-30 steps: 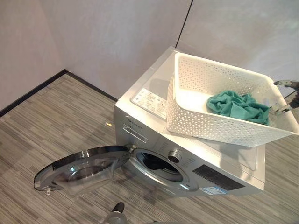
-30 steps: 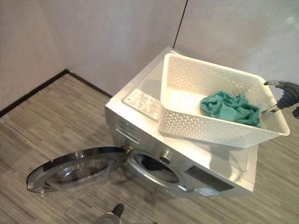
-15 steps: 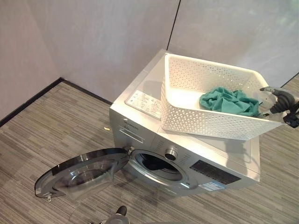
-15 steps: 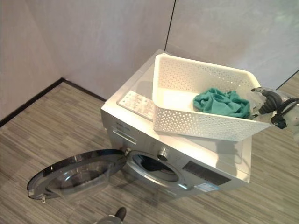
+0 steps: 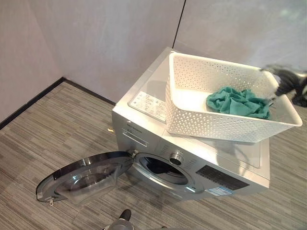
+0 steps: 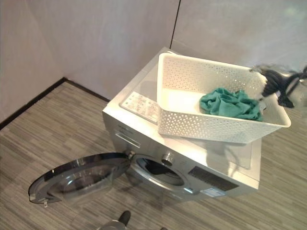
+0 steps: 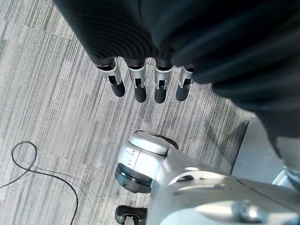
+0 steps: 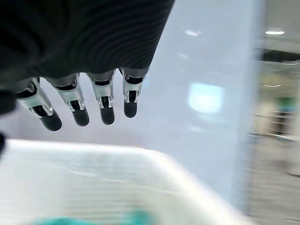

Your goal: Grab the laundry basket,head to the washer,open it,put in the laundry and shut it.

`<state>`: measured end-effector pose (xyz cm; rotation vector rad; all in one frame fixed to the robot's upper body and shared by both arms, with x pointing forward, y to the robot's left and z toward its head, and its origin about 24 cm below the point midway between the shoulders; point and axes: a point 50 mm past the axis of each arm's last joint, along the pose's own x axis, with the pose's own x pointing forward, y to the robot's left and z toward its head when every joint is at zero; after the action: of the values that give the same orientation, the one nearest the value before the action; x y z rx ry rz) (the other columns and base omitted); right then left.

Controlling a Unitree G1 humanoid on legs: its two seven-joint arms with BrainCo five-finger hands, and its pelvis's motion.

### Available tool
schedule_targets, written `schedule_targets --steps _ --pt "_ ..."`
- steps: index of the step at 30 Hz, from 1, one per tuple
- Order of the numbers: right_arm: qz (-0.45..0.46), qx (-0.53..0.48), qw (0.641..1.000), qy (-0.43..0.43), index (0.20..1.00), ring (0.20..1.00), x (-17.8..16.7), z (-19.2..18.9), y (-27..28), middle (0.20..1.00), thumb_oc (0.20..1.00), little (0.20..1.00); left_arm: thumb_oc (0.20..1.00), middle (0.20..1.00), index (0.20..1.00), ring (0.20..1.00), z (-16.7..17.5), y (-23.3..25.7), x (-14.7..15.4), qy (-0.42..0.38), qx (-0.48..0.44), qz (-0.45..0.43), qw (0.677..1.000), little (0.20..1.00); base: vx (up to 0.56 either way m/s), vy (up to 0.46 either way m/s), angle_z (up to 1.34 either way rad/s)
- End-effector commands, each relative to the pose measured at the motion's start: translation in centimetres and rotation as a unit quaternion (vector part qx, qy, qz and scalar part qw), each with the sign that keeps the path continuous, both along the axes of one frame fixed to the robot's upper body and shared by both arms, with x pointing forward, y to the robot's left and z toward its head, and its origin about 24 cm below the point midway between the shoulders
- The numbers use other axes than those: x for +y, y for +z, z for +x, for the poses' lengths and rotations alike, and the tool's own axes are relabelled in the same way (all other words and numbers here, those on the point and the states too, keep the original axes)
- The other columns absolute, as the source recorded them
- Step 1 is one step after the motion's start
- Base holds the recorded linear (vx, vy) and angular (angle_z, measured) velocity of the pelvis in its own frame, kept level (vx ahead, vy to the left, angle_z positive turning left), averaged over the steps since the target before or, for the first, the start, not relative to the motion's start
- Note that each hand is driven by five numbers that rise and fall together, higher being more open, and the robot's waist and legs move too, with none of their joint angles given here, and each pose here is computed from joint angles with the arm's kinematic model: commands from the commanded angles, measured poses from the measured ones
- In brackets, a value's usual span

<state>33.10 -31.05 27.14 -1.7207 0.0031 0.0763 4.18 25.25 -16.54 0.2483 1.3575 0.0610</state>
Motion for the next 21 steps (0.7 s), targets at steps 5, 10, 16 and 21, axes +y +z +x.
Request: schedule_targets --steps 5,10,16,21 --pt "0.040 -0.020 0.999 -0.009 1.000 1.000 -0.8 -1.2 -0.3 1.000 1.000 1.000 1.000 1.000 1.000 1.000 -1.6 -0.6 -1.6 0.016 0.024 -0.029 0.999 1.000 0.00 0.001 0.11" --pt "0.063 -0.001 0.998 -0.009 1.000 1.000 -0.9 -1.6 -1.2 1.000 1.000 1.000 1.000 1.000 1.000 1.000 -2.0 -0.5 -1.5 0.019 0.032 -0.029 0.999 1.000 0.00 0.000 0.00" --pt "0.068 0.004 0.997 -0.041 1.000 1.000 -2.3 -2.1 -1.4 1.000 1.000 1.000 1.000 1.000 1.000 1.000 -2.3 -0.5 -1.2 0.022 0.040 -0.031 0.998 1.000 0.00 0.000 0.00" --pt "0.059 0.024 0.996 -0.058 1.000 1.000 -2.9 -2.2 -2.4 1.000 1.000 1.000 1.000 1.000 1.000 1.000 -2.3 -0.5 -1.4 0.020 0.041 -0.034 0.998 1.000 0.00 0.000 0.00"
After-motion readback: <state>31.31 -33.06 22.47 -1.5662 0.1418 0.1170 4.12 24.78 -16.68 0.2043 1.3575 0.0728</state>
